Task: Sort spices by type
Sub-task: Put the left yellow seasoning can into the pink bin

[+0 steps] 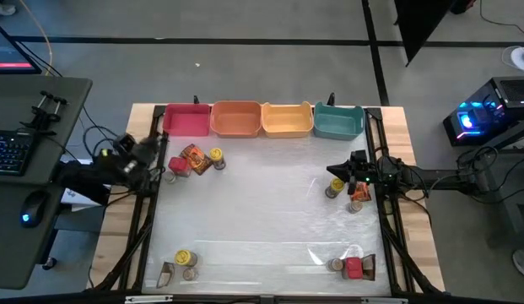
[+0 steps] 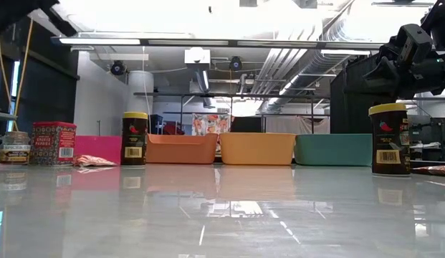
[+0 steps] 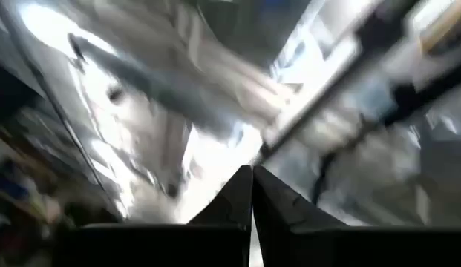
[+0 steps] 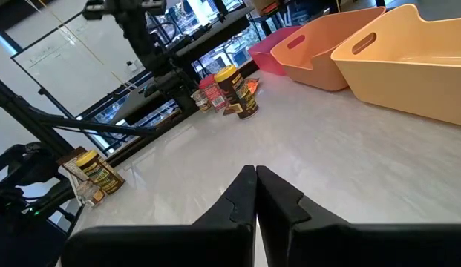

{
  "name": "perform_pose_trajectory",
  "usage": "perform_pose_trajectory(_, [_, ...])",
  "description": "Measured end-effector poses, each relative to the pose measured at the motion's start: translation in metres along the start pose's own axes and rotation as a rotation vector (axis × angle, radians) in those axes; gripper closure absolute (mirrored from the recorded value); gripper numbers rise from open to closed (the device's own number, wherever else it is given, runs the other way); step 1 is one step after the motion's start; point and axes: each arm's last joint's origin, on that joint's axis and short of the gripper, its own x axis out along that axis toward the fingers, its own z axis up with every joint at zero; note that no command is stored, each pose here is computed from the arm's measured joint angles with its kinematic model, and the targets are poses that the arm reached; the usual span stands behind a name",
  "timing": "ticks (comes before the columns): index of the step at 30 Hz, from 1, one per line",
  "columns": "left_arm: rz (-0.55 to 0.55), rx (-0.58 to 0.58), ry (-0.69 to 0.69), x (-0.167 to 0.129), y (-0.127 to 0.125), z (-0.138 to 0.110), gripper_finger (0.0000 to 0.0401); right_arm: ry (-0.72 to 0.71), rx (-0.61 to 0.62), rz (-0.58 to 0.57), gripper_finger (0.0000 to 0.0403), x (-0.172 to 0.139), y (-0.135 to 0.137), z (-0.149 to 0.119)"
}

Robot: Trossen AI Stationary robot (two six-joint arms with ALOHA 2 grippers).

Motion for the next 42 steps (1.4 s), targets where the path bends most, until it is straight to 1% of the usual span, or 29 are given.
perform_pose_trajectory(2, [0.039,-0.066,-0.053,0.0,0.0,0.004,0.0401,0.0,0.0,0.0,0.0402,0.0,0.0,0.0])
perform_pose_trajectory(3, [0.096,-0.101,-0.044,0.002,0.002,0.002,0.0401,0.0,0.0,0.0,0.0402,0.0,0.0,0.0])
perform_pose_trajectory(4, [0.159,-0.125,0.012,0.007,0.003,-0.003,0.0401,0.0,0.0,0.0,0.0402,0.0,0.0,0.0])
perform_pose_trajectory(5, [0.222,-0.145,0.108,0.011,0.006,-0.01,0.0401,-0.001,0.0,0.001,0.0402,0.0,0.0,0.0])
perform_pose_trajectory(7, [0.337,-0.178,0.347,0.02,0.009,-0.028,0.0401,0.001,0.0,0.0,0.0402,0.0,0.0,0.0])
perform_pose_trajectory(9, [0.411,-0.176,0.503,0.033,0.008,-0.037,0.04,0.001,0.0,0.0,0.0402,0.0,0.0,0.0])
perform_pose_trajectory(10, [0.434,-0.149,0.551,0.041,0.007,-0.039,0.0399,0.001,0.0,0.0,0.0402,0.0,0.0,0.0])
perform_pose_trajectory(12, [0.451,-0.031,0.651,0.06,0.003,-0.04,0.0389,0.001,0.0,0.0,0.0402,0.0,0.0,0.0])
perform_pose_trajectory(14, [0.458,0.083,0.773,0.077,0.0,-0.039,0.0374,0.0,0.0,0.0,0.0402,0.0,0.0,0.0])
perform_pose_trajectory(16, [0.506,0.156,0.907,0.091,-0.002,-0.036,0.0352,0.0,0.0,0.0,0.0402,0.0,0.0,0.0])
perform_pose_trajectory(18, [0.589,0.234,1.05,0.101,-0.001,-0.034,0.0323,0.0,0.0,0.0,0.0402,0.0,0.0,0.0])
perform_pose_trajectory(20, [0.66,0.318,1.187,0.106,0.001,-0.033,0.0287,0.0,0.0,0.0,0.0402,0.0,0.0,0.0])
perform_pose_trajectory(23, [0.72,0.408,1.33,0.115,0.006,-0.035,0.0225,0.0,0.0,0.0,0.0402,0.0,0.0,0.0])
perform_pose_trajectory(27, [0.73,0.464,1.447,0.13,0.02,-0.048,0.0151,0.0,0.0,0.0,0.0402,0.0,0.0,0.0])
perform_pose_trajectory(29, [0.703,0.489,1.52,0.137,0.029,-0.059,0.0124,0.0,0.0,0.0,0.0402,0.0,0.0,0.0])
perform_pose_trajectory(31, [0.671,0.524,1.619,0.139,0.038,-0.071,0.0107,0.0,0.0,0.0,0.0402,0.0,0.0,0.0])
perform_pose_trajectory(33, [0.638,0.583,1.725,0.14,0.047,-0.083,0.0098,0.0,0.0,0.0,0.0402,0.0,0.0,0.0])
perform_pose_trajectory(35, [0.618,0.668,1.818,0.139,0.056,-0.093,0.0096,0.0,0.0,0.0,0.0402,0.0,0.0,0.0])
perform_pose_trajectory(37, [0.594,0.738,1.88,0.139,0.065,-0.102,0.0096,0.0,0.0,0.0,0.0402,0.0,0.0,0.0])
perform_pose_trajectory(40, [0.54,0.8,1.944,0.139,0.076,-0.111,0.0097,0.0,0.0,0.0,0.0402,0.0,0.0,0.0])
perform_pose_trajectory(42, [0.526,0.82,2.006,0.136,0.084,-0.114,0.0097,0.0,0.0,0.0,0.0402,0.0,0.0,0.0])
